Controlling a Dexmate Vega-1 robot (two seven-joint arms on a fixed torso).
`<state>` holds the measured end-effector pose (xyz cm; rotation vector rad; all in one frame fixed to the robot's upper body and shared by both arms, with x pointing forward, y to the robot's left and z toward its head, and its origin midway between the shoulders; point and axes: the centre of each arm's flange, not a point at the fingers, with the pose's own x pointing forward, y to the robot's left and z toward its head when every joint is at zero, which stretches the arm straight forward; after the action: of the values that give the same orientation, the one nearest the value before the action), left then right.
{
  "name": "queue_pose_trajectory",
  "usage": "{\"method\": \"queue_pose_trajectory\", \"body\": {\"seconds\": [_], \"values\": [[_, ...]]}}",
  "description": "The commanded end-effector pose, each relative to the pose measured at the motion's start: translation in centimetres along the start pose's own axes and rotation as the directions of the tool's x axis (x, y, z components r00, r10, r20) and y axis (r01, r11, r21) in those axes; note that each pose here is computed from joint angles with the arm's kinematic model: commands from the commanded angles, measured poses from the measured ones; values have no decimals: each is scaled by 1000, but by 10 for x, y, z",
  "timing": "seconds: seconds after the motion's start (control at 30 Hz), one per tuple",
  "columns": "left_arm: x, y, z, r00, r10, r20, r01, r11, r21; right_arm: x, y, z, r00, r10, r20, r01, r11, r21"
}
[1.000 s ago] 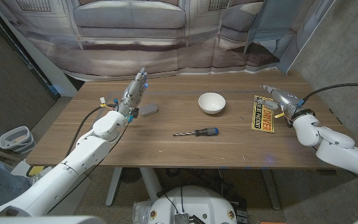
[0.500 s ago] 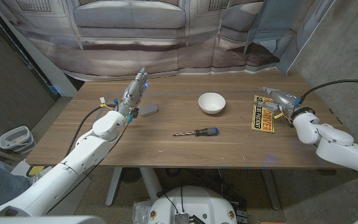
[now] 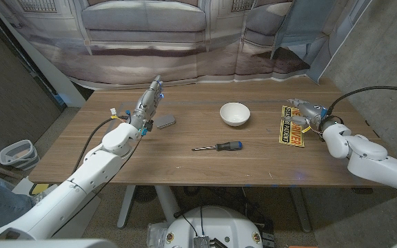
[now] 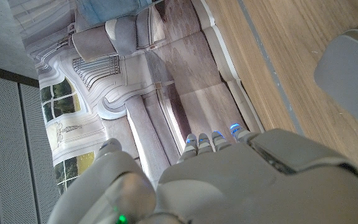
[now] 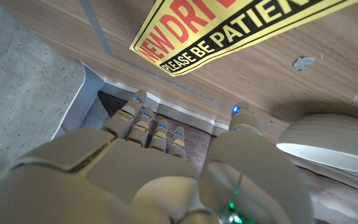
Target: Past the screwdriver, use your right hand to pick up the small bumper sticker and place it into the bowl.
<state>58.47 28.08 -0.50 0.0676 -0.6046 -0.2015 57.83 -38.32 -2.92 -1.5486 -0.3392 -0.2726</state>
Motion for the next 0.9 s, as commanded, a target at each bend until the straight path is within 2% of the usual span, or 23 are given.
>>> {"method": "queue_pose_trajectory", "body": {"seconds": [0.03,0.37,0.53,0.9], "values": [[3,0,2,1000,-2,8,2,1000,-4,4,6,-1,997,72,-39,-73,997,-39],[3,1,0,1000,1,2,-1,1000,-5,8,6,-1,992,116,-52,-120,990,-69],[4,1,-1,1000,2,4,-2,1000,-10,12,7,1,983,172,-68,-178,978,-109],[4,2,-3,1000,-1,-2,1,1000,-7,12,8,2,978,195,-81,-203,972,-114]]}}
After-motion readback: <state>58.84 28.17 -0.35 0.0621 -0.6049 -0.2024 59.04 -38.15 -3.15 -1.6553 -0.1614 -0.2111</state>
